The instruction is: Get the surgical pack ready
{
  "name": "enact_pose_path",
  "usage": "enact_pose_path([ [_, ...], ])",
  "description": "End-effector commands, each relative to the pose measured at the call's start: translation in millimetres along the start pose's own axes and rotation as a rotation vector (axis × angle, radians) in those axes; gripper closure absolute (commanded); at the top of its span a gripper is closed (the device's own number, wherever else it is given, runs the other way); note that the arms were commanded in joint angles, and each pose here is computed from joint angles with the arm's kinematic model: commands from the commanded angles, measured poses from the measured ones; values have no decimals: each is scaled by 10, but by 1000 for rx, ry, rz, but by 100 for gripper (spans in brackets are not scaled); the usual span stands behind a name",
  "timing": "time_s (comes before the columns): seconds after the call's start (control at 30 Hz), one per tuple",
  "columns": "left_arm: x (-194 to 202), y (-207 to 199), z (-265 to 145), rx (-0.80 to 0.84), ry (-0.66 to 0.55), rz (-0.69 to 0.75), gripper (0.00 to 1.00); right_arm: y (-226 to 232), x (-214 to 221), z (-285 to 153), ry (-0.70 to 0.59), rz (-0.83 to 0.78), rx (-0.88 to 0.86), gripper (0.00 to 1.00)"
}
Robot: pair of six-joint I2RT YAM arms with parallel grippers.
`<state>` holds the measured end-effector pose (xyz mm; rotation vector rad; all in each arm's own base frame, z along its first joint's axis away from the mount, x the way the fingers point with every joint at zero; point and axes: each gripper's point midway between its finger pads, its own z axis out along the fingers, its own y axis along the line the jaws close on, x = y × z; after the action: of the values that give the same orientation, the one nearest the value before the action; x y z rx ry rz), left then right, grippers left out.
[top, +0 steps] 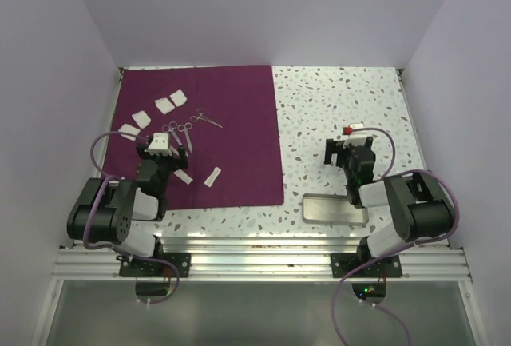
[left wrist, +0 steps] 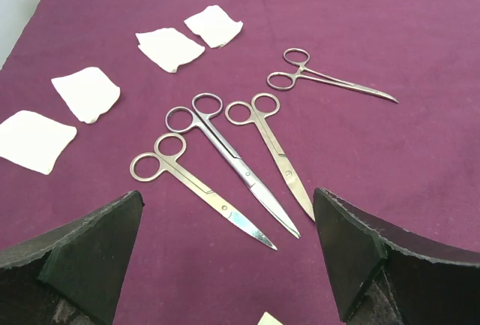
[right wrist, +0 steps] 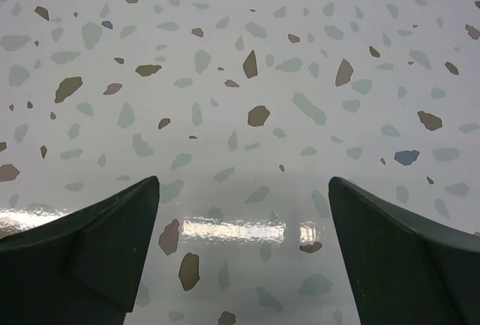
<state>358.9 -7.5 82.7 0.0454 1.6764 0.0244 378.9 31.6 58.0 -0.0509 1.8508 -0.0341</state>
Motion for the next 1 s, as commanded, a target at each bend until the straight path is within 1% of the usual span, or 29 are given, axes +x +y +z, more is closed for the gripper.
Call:
enact_pose_path([
  [0.0,-312,88,81,-34,-109,31,0,-57,-271,47,-90,-1,23,1],
  [0.07,-313,122,62,-57,-109,22,0,-54,-281,49,-99,0,21,1],
  [0.2,-419,425,-39,-242,-134,-70,0,-74,-332,76,-106,11,36,1],
  [0.23,-427,448,-41,-258,-128,-87,0,-118,-286,73,-81,19,63,1],
  [0.27,-443,475,-36,-275,-121,-93,0,-147,-326,57,-100,23,78,1],
  [0.3,-457,520,-22,-307,-95,-118,0,-133,-304,25,-80,14,73,1],
  [0.33,-458,532,-13,-318,-76,-130,0,-127,-437,-27,-104,17,68,1],
  [0.37,-321,559,-34,-341,-1,-124,0,-141,-480,-55,-96,20,79,1],
  [0.4,-453,564,2,-339,-11,-127,0,-215,-467,-90,-18,45,129,1],
  [0.43,-451,555,5,-337,10,-134,0,-260,-480,-114,21,67,160,1],
  [0.47,-375,562,-26,-349,55,-136,0,-254,-500,-125,55,84,165,1],
  [0.5,-472,575,-50,-360,35,-154,0,-212,-532,-142,94,102,148,1],
  [0.53,-493,577,-77,-373,30,-190,0,-155,-581,-161,96,110,116,1],
  [0.57,-451,618,-142,-407,53,-204,0,-76,-690,-209,80,124,84,1],
  [0.6,-583,622,-197,-415,9,-252,0,-46,-714,-252,108,172,91,1],
  [0.63,-628,626,-231,-422,-4,-269,0,-20,-751,-287,123,192,92,1],
  [0.67,-708,670,-302,-451,-17,-292,0,-30,-988,-315,96,225,114,1],
  [0.7,-734,686,-328,-473,-15,-336,0,-4,-829,-422,203,339,154,1],
  [0.73,-595,694,-394,-495,66,-329,0,47,-847,-462,245,389,147,1],
  [0.77,-730,705,-382,-504,63,-344,0,279,-990,-467,277,424,29,1],
  [0.8,-740,704,-397,-511,89,-349,0,425,-926,-541,348,427,-45,1],
  [0.83,-732,694,-407,-519,122,-364,0,532,-939,-569,379,445,-96,1],
  [0.87,-713,704,-434,-545,199,-359,0,654,-1056,-616,400,476,-158,1],
  [0.9,-632,708,-487,-577,266,-379,0,820,-973,-721,488,507,-236,1],
  [0.93,-592,732,-528,-611,319,-383,0,926,-990,-758,510,534,-294,1],
  [0.97,-465,763,-626,-667,451,-357,0,1016,-1004,-796,531,559,-345,1],
])
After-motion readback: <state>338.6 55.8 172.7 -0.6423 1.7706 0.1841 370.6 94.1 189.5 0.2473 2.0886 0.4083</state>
